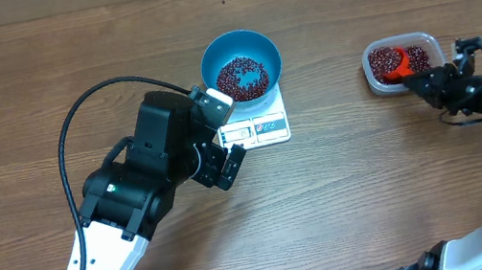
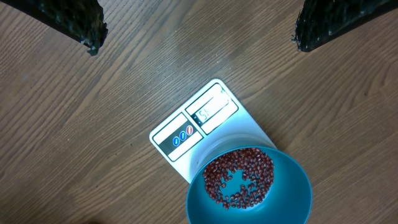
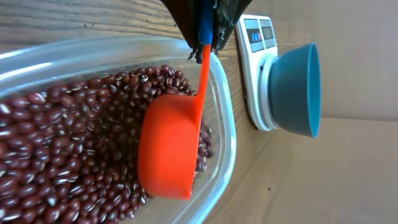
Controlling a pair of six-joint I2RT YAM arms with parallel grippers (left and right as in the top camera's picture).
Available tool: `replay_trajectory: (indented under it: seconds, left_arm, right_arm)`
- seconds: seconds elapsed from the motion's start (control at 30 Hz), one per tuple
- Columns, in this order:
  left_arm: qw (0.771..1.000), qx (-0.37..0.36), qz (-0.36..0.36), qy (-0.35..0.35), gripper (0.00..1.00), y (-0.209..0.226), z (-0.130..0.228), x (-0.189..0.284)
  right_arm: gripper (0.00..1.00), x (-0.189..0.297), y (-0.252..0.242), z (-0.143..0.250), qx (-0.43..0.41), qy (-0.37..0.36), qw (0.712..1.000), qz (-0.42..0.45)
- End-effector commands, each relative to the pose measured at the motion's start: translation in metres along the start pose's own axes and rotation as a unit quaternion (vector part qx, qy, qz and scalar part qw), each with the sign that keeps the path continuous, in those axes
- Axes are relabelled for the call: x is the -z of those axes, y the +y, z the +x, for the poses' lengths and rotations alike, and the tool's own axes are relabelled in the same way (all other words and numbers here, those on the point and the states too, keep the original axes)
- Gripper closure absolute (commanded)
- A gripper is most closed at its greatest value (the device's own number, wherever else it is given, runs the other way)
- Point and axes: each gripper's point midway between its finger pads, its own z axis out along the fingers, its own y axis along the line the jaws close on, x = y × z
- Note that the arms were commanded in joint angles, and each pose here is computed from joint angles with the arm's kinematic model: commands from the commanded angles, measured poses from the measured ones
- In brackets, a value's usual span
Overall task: Scoop item into bowl and weigh 150g on scale
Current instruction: 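Drag the red scoop through the beans with the right gripper to fill it, then carry the filled scoop with the right gripper over the teal bowl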
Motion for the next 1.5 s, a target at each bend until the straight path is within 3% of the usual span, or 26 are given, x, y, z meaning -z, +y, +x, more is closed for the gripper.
replay_trajectory:
  seconds: [0.0, 1.47]
  left_arm:
    - [1.000, -0.008, -0.001, 0.000, 0.00, 0.001, 0.000, 0.000]
    - [1.000, -0.008, -0.001, 0.000, 0.00, 0.001, 0.000, 0.000]
  right_arm:
    - [0.96, 0.008, 0.002, -0.002, -0.013, -0.006, 0.999, -0.034]
    - [0.96, 0.035, 0.062, 0.006, -0.045, 0.023, 0.971, -0.235]
